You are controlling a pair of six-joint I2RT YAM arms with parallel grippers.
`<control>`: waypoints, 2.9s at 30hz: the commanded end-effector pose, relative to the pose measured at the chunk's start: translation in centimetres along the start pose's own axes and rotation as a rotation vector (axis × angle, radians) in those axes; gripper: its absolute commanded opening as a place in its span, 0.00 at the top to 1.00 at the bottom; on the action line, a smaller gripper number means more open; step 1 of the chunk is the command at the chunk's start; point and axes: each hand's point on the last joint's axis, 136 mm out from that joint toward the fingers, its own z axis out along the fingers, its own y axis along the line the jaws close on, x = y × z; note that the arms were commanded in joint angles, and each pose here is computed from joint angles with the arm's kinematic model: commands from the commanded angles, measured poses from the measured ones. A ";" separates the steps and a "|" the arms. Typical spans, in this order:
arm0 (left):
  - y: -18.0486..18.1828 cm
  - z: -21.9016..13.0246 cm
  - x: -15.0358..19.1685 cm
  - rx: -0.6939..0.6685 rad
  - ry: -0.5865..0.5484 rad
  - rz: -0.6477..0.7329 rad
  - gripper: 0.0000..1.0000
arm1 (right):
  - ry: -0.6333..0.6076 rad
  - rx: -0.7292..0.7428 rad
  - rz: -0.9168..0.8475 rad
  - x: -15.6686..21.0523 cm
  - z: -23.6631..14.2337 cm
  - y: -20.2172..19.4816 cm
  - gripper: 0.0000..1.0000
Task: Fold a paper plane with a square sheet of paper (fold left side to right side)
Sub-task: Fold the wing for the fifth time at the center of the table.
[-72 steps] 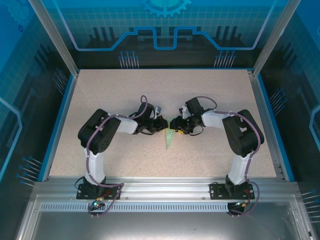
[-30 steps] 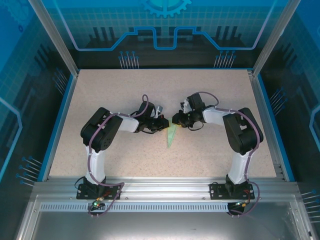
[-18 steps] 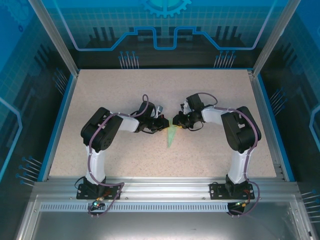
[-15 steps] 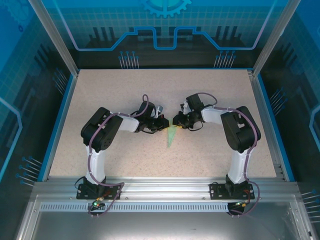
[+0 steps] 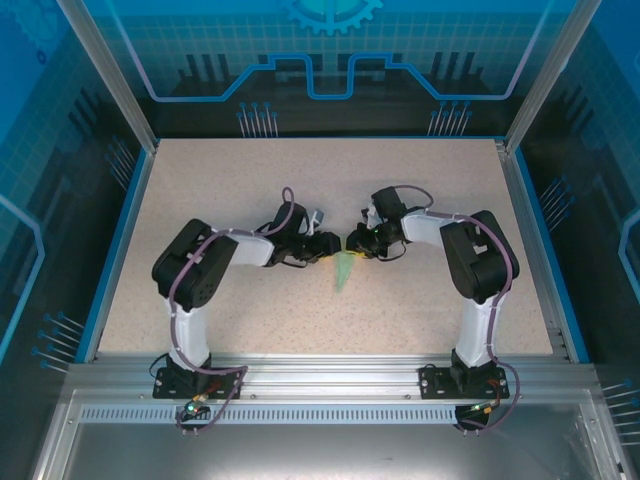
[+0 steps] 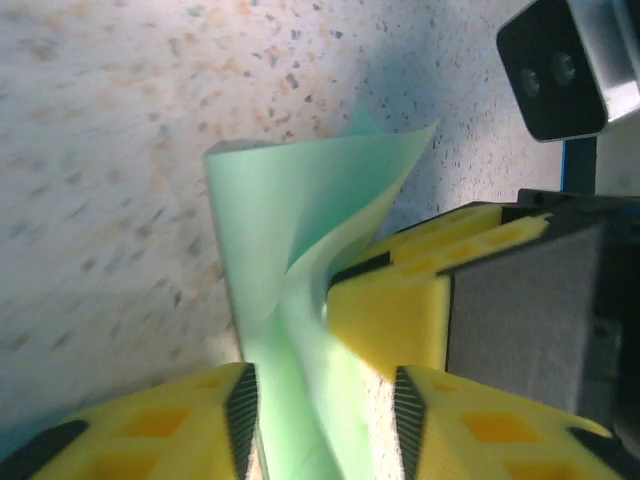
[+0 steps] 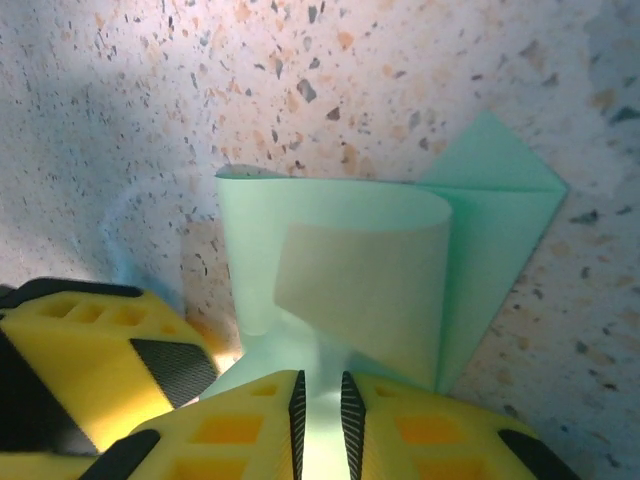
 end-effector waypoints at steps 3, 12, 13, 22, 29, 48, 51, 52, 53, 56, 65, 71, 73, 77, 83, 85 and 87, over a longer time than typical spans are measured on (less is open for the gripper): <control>0.5 -4.1 2.0 -0.063 -0.018 0.041 0.51 | 0.078 0.118 0.058 2.4 1.5 -3.2 0.79; -5.5 -4.2 7.0 0.083 0.089 0.172 0.58 | 0.079 0.116 0.059 2.3 1.7 -3.2 0.79; -6.0 -3.9 7.2 0.091 0.097 0.179 0.59 | 0.079 0.115 0.057 2.3 1.8 -3.2 0.79; -5.4 -0.4 7.4 0.079 0.158 0.172 0.61 | 0.081 0.112 0.053 2.4 1.6 -2.9 0.79; -3.6 0.4 8.6 0.044 0.199 0.137 0.61 | 0.085 0.119 0.053 2.5 1.7 -3.1 0.79; 0.4 0.9 12.4 -0.090 0.304 0.121 0.68 | 0.089 0.135 0.054 2.4 1.6 -3.3 0.78; 1.2 0.7 13.2 -0.117 0.318 0.117 0.70 | 0.090 0.138 0.053 2.3 1.6 -3.2 0.78; 1.3 0.6 13.4 -0.115 0.317 0.109 0.70 | 0.090 0.138 0.052 2.3 1.6 -3.3 0.78; 1.3 0.4 13.5 -0.111 0.312 0.104 0.70 | 0.092 0.139 0.052 2.4 1.6 -3.3 0.78; 0.5 -0.4 13.4 -0.084 0.289 0.104 0.70 | 0.093 0.141 0.054 2.4 1.6 -3.3 0.78; -4.9 -3.5 11.4 0.005 0.215 0.196 0.66 | 0.096 0.142 0.055 2.4 1.7 -3.3 0.78; -6.6 -2.8 10.4 0.044 0.215 0.230 0.65 | 0.098 0.141 0.055 2.4 1.7 -3.3 0.78; -6.5 -1.9 10.1 0.040 0.225 0.229 0.64 | 0.099 0.143 0.055 2.4 1.7 -3.3 0.78; -6.1 -0.2 9.7 0.031 0.248 0.235 0.61 | 0.099 0.142 0.054 2.4 1.7 -3.3 0.78; -5.0 1.1 9.8 0.001 0.275 0.231 0.60 | 0.104 0.144 0.056 2.5 1.7 -3.4 0.78; -4.2 1.1 10.0 -0.024 0.277 0.228 0.60 | 0.104 0.147 0.055 2.5 1.8 -3.4 0.78; -3.3 1.2 10.4 -0.047 0.284 0.220 0.61 | 0.103 0.149 0.056 2.4 1.8 -3.5 0.78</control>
